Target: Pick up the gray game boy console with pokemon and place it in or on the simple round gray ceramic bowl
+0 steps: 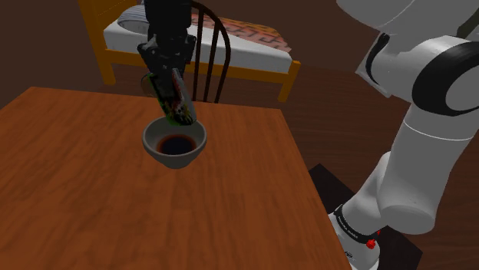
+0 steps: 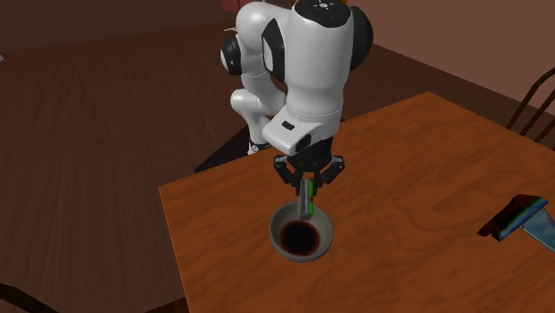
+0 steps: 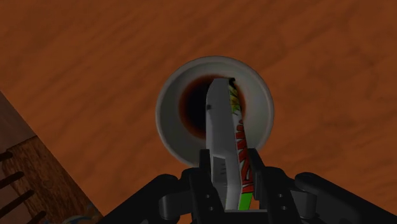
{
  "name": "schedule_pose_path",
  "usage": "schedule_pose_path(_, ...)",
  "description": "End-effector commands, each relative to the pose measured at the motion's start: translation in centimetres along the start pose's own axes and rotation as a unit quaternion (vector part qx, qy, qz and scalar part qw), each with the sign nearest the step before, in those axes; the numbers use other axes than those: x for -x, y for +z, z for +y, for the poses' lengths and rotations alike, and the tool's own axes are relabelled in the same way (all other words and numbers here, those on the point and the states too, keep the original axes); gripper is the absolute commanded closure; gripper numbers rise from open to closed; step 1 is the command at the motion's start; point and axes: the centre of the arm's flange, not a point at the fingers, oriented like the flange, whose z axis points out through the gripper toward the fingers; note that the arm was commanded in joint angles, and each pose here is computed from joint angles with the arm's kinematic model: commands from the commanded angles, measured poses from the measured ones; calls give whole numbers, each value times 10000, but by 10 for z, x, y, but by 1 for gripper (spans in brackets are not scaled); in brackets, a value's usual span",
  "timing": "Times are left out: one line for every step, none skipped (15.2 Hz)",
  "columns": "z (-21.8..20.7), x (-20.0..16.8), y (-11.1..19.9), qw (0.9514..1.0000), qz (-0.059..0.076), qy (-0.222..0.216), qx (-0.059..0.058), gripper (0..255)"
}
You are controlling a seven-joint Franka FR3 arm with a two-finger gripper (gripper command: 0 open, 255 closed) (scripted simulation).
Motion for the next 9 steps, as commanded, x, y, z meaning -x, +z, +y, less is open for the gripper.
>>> schedule_pose_path(0, 1, 11, 10000, 4, 2, -2, 255)
schedule_pose_path(0, 1, 16, 10000, 4, 2, -2, 255)
schedule_pose_path(0, 1, 21, 10000, 4, 2, -2, 255)
schedule_pose_path(0, 1, 26, 10000, 4, 2, -2, 255)
schedule_pose_path(0, 1, 32, 10000, 4, 2, -2, 255)
schedule_pose_path(1, 1, 37, 10000, 4, 2, -2, 255)
schedule_pose_path(1, 0, 42, 10000, 4, 2, -2, 255)
schedule_pose_path(1, 0, 48, 10000, 4, 2, -2, 255)
schedule_pose_path(1, 0, 53, 10000, 4, 2, -2, 255)
